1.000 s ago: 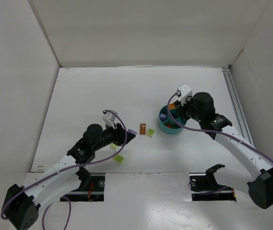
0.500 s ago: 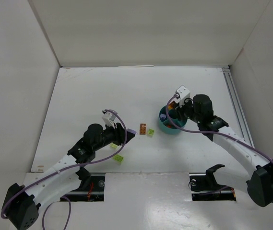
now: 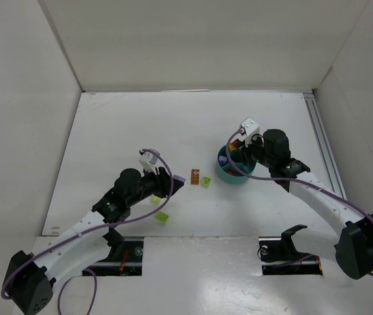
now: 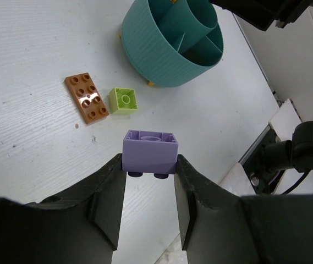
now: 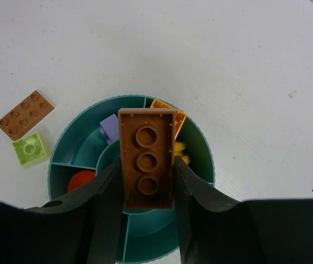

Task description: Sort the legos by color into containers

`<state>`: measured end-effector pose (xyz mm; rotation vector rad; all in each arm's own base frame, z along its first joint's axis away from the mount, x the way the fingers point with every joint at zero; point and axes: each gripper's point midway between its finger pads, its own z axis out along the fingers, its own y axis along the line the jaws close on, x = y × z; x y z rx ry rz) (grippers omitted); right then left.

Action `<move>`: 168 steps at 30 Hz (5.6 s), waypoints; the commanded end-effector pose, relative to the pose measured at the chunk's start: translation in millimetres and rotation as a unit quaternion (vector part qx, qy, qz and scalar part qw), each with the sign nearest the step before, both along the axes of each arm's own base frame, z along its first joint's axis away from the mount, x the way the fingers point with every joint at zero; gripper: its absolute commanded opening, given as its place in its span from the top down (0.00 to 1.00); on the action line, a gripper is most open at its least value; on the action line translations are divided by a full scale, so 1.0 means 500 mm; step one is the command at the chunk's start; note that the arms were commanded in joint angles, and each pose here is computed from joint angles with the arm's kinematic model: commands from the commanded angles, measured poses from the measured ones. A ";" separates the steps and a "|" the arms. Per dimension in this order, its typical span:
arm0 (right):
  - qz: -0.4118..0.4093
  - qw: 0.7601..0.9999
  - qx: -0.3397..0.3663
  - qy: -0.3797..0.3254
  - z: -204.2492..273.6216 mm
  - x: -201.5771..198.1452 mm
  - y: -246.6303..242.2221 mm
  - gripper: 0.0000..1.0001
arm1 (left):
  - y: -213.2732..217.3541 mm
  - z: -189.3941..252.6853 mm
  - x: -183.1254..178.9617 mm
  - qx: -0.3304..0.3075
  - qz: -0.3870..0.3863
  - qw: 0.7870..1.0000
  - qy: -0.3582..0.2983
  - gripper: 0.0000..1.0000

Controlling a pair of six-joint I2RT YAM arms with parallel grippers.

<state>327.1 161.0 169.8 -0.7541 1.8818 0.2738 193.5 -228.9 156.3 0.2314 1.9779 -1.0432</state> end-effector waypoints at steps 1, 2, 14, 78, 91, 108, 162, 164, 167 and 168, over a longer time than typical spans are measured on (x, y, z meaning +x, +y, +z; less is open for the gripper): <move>0.006 1.000 0.020 -0.022 0.021 0.016 0.011 0.72 | -0.004 0.048 0.014 -0.013 0.005 1.000 -0.028 1.00; 0.006 1.000 0.020 -0.022 0.021 0.016 0.011 0.72 | -0.004 0.048 0.014 -0.013 0.005 1.000 -0.028 1.00; 0.003 1.000 0.015 -0.015 -0.002 0.022 0.001 0.72 | -0.002 0.043 0.020 -0.008 0.013 1.000 -0.025 1.00; -0.232 0.971 -0.012 -0.053 0.166 -0.169 -0.250 0.00 | -0.339 0.005 0.263 0.148 -0.071 0.986 0.020 0.92; -0.220 0.974 -0.014 -0.058 0.170 -0.172 -0.246 0.00 | -0.341 0.014 0.245 0.149 -0.088 0.985 0.014 0.54; -0.002 0.998 -0.005 -0.066 0.165 -0.155 -0.093 0.00 | -0.078 0.091 0.192 0.135 0.133 0.981 0.049 0.00; -0.084 0.994 -0.062 -0.029 0.101 -0.231 -0.006 0.06 | 0.273 -0.252 0.152 0.081 0.511 0.772 0.369 0.70; -0.093 0.993 -0.060 -0.030 0.104 -0.233 -0.016 0.06 | 0.272 -0.236 0.167 0.084 0.508 0.780 0.356 0.73; -0.114 0.991 -0.057 -0.039 0.115 -0.236 -0.044 0.05 | 0.255 -0.183 0.196 0.088 0.502 0.801 0.313 0.74; -0.124 0.989 -0.060 -0.044 0.118 -0.233 -0.051 0.05 | 0.255 -0.167 0.205 0.097 0.503 0.806 0.295 0.74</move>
